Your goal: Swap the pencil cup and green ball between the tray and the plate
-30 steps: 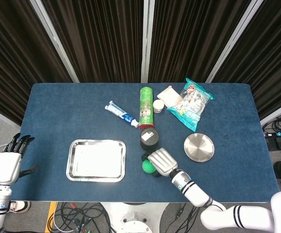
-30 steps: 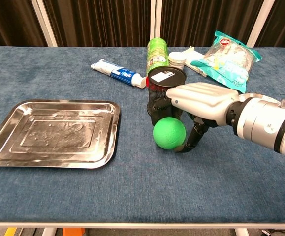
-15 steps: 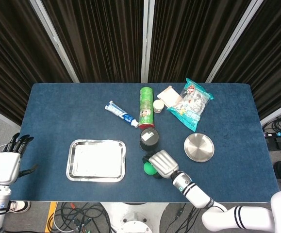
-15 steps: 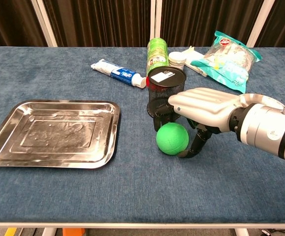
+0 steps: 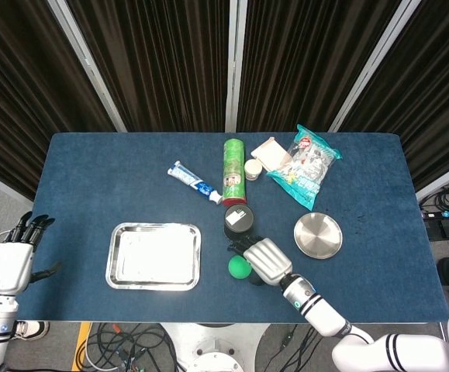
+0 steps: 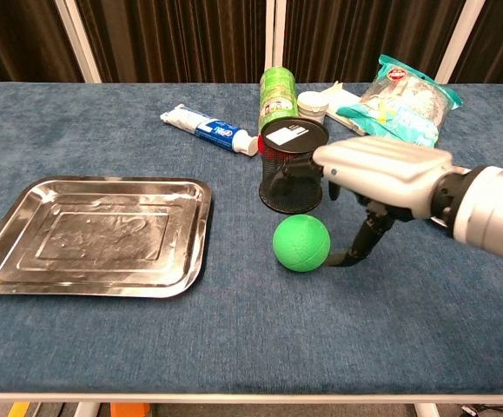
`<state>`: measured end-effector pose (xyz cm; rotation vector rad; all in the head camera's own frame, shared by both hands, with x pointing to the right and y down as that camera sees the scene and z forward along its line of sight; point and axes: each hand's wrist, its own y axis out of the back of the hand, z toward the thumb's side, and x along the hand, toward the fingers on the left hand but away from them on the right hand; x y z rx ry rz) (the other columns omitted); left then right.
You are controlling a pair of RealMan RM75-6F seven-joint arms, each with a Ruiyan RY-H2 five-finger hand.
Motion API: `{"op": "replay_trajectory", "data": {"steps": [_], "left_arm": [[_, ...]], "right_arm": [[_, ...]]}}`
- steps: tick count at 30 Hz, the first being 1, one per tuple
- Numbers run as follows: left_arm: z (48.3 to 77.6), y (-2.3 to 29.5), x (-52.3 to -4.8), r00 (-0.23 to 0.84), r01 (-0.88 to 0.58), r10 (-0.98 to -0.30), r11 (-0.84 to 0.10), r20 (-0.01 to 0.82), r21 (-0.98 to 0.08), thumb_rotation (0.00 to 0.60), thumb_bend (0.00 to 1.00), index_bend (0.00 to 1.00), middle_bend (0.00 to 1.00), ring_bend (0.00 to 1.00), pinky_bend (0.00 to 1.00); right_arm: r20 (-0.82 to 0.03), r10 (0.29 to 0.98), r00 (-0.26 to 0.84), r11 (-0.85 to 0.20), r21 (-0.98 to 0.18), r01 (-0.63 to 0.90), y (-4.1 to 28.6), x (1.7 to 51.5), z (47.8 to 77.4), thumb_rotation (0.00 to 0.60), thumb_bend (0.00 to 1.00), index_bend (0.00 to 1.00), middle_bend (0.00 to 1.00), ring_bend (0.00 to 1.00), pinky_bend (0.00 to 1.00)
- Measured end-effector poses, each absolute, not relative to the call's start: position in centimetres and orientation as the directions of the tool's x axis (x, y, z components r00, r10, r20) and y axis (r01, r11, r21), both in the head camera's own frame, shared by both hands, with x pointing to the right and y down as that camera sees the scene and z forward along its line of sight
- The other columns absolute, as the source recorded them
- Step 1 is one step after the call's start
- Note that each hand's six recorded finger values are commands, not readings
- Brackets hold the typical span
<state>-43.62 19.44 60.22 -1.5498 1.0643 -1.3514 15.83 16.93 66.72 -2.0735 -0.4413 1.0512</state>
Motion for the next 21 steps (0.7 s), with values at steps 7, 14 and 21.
{"op": "replay_trajectory", "data": {"steps": [7, 14, 21], "left_arm": [[60.0, 19.3, -43.6, 0.076, -0.102, -0.947, -0.319, 0.312, -0.942, 0.6, 0.09, 0.17, 0.13, 0.05, 0.26], [60.2, 19.3, -43.4, 0.081, -0.095, -0.944, -0.326, 0.319, -0.941, 0.6, 0.09, 0.17, 0.13, 0.05, 0.26], [60.5, 19.3, -43.6, 0.072, -0.092, -0.941, -0.338, 0.332, -0.937, 0.6, 0.09, 0.17, 0.13, 0.05, 0.26]], "right_arm": [[-0.447, 0.692, 0.567, -0.57, -0.82, 0.049, 14.9, 19.0, 61.5, 0.6, 0.06, 0.22, 0.24, 0.15, 0.36], [-0.412, 0.743, 0.527, -0.522, -0.85, 0.071, 12.2, 20.5, 59.5, 0.6, 0.02, 0.0, 0.0, 0.0, 0.1], [-0.535, 0.648, 0.542, -0.627, -0.779, -0.019, 8.6, 17.1, 63.0, 0.6, 0.02, 0.0, 0.0, 0.0, 0.09]]}}
